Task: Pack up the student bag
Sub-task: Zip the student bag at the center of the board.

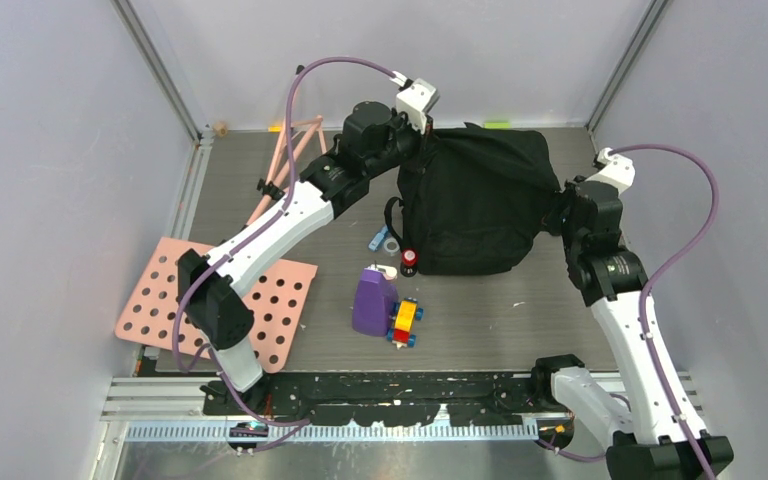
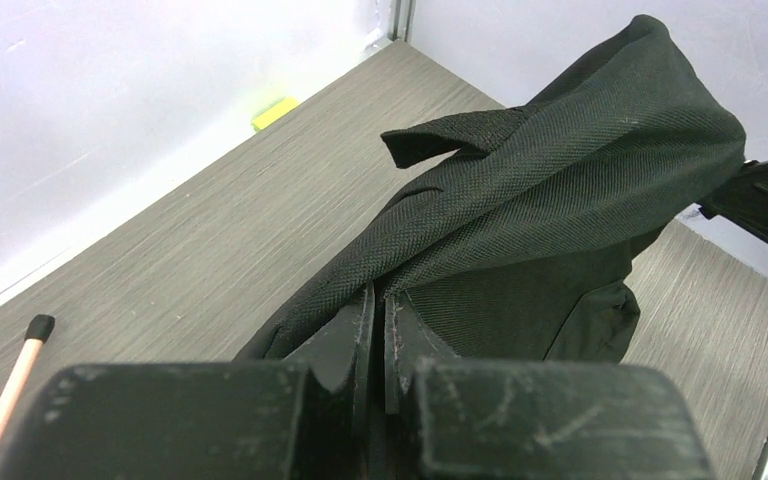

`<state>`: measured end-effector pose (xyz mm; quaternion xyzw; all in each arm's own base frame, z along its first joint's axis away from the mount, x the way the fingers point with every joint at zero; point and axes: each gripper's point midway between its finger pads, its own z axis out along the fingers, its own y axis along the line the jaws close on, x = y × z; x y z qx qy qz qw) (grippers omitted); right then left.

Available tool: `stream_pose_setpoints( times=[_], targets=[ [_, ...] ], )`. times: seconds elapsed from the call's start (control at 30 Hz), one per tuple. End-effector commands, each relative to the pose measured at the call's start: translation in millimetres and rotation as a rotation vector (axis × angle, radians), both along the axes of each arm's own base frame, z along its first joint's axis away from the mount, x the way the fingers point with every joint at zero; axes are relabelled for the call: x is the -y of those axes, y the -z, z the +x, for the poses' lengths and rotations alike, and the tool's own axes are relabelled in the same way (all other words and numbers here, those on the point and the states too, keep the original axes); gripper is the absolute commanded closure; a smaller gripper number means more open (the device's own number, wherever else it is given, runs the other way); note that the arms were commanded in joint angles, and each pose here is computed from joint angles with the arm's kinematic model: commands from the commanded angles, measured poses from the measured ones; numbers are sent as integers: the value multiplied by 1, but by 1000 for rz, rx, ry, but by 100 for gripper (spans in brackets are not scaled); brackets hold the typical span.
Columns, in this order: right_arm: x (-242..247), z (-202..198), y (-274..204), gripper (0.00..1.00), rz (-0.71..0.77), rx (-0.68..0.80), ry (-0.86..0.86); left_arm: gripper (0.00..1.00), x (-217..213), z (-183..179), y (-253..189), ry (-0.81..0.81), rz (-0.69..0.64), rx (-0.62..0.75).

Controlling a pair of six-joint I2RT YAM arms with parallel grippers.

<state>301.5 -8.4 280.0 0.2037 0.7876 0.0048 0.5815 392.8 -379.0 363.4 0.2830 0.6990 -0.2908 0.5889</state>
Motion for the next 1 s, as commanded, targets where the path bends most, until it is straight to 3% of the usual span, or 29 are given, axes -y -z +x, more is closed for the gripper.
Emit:
stream_pose_setpoints(
  times=[0.0,0.5,0.77,0.87,0.9,0.97],
  targets=[
    [41,-8,13,100,-65,-109,159,100,-60,27,-63,-234,-72,131],
    [29,-16,100,100,293,-305,120,100,-79,43,-65,-278,-93,124],
    [12,-32,123,100,409,-368,112,100,-78,49,-58,-283,-88,109],
    [10,-32,115,100,408,-343,91,100,-60,37,-58,-151,-67,138],
    [9,-31,110,100,405,-327,83,96,-52,28,-61,-84,-69,164],
    [10,-28,99,100,391,-298,67,72,-38,8,-66,49,-73,222]
  ],
)
